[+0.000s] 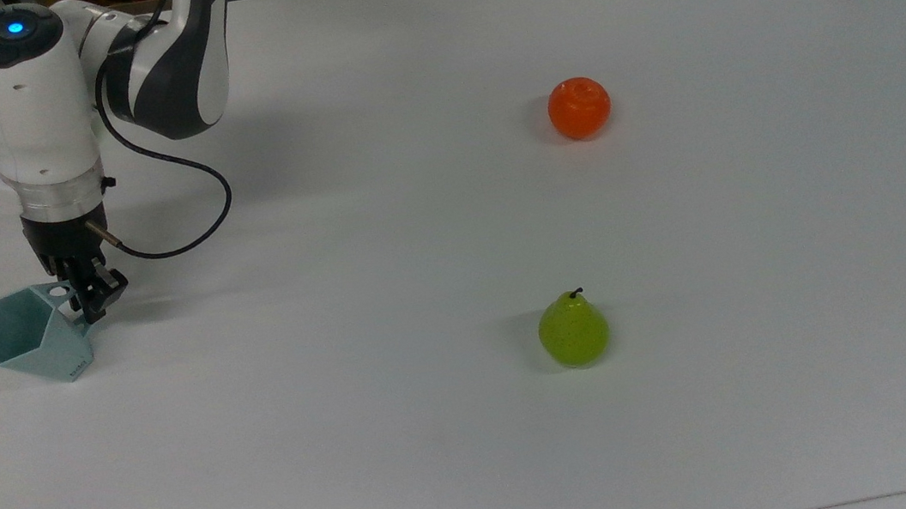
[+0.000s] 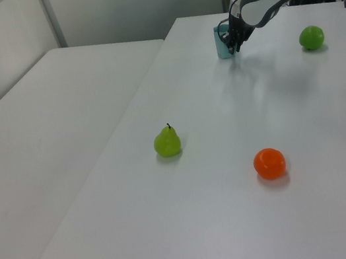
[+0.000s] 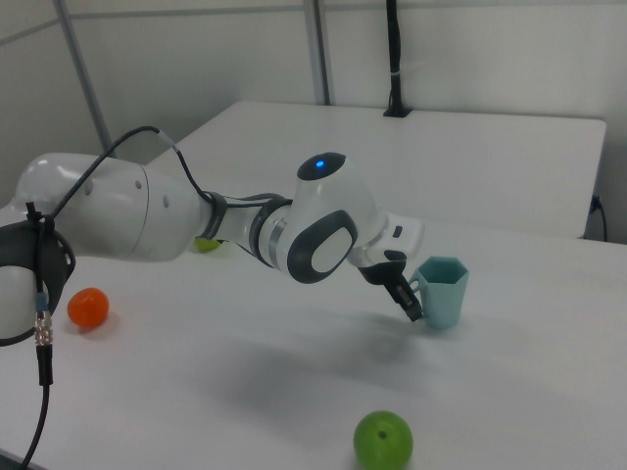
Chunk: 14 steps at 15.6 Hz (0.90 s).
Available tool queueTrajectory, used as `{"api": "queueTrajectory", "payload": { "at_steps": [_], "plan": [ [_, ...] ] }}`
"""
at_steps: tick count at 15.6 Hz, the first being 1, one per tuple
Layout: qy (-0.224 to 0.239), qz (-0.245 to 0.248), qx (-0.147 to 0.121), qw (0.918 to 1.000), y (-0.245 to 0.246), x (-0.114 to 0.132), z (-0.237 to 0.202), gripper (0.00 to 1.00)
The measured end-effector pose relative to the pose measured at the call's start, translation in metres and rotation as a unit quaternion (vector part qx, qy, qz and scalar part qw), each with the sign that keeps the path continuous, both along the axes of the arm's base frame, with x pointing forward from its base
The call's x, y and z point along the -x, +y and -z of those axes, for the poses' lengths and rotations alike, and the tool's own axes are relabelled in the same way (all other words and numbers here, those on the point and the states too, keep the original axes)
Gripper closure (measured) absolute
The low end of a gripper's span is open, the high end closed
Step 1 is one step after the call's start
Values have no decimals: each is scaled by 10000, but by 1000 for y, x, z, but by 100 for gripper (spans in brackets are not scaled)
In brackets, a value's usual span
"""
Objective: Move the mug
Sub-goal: 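Close the gripper on the teal mug's rim, then lift the teal mug and carry it toward the orange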
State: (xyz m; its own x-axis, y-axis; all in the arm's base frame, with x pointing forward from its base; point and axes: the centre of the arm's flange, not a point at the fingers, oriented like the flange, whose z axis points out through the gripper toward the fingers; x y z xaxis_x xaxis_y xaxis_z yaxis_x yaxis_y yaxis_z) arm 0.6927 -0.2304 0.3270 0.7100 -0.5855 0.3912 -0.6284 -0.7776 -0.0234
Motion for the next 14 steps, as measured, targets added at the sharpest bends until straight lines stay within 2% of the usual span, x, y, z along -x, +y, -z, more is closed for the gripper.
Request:
{"api": "queueTrajectory", "payload": {
  "at_steps": [10, 14],
  "plan": [
    [-77, -68, 74, 9999, 2, -5, -11, 77],
    [-430, -219, 41, 9988, 22, -13, -54, 77]
  ]
}}
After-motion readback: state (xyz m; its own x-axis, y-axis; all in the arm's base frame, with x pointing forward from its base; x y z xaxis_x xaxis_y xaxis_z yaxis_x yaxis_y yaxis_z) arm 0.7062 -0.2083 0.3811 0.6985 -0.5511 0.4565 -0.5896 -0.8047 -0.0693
